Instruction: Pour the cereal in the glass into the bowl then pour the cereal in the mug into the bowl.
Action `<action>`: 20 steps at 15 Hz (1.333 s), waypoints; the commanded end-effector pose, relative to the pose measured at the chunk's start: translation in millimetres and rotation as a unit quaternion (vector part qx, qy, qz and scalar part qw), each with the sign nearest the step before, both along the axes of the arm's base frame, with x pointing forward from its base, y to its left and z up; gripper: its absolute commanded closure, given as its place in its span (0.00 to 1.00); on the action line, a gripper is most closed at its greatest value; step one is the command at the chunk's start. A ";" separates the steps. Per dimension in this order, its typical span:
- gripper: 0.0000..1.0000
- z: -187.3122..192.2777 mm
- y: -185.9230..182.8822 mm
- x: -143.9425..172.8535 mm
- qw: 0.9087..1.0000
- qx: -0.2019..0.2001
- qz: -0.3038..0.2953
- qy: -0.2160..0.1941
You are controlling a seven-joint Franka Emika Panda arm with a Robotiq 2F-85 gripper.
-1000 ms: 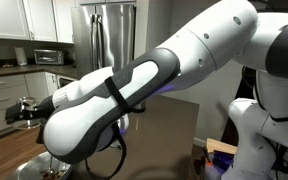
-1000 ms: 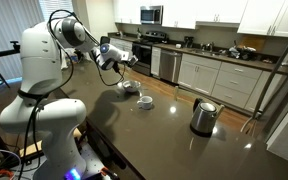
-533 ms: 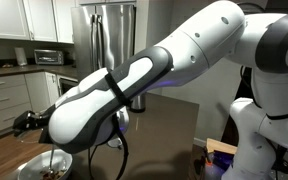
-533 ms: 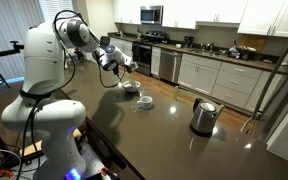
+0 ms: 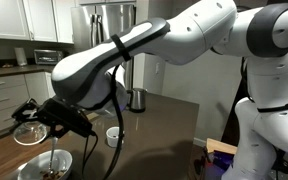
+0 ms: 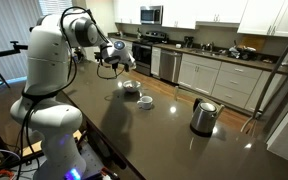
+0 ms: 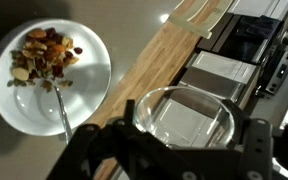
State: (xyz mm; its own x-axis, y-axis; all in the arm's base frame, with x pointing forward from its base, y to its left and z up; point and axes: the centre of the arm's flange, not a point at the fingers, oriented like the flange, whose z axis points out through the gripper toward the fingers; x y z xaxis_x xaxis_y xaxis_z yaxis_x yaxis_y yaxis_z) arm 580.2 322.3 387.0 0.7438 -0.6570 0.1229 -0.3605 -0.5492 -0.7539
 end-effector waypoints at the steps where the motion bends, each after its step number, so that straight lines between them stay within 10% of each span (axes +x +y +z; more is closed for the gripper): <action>1: 0.40 -4.4 -26.4 -2.1 0.995 0.085 0.012 0.058; 10: 0.40 -49.3 -38.8 -6.0 0.965 0.206 0.024 0.163; 11: 0.15 -44.4 -34.6 3.4 0.966 0.196 0.020 0.167; 14: 0.15 -51.4 -35.8 0.3 0.965 0.196 0.018 0.171; 15: 0.40 -51.4 -35.7 0.2 0.965 0.196 0.018 0.171; 20: 0.40 -60.3 -34.0 -2.1 0.927 0.273 0.063 0.250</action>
State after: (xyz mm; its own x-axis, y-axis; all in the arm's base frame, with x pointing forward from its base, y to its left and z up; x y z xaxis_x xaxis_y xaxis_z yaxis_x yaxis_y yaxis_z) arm 578.3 291.1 325.9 0.7237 -0.5005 -0.4751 -0.6458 -0.2483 -0.7220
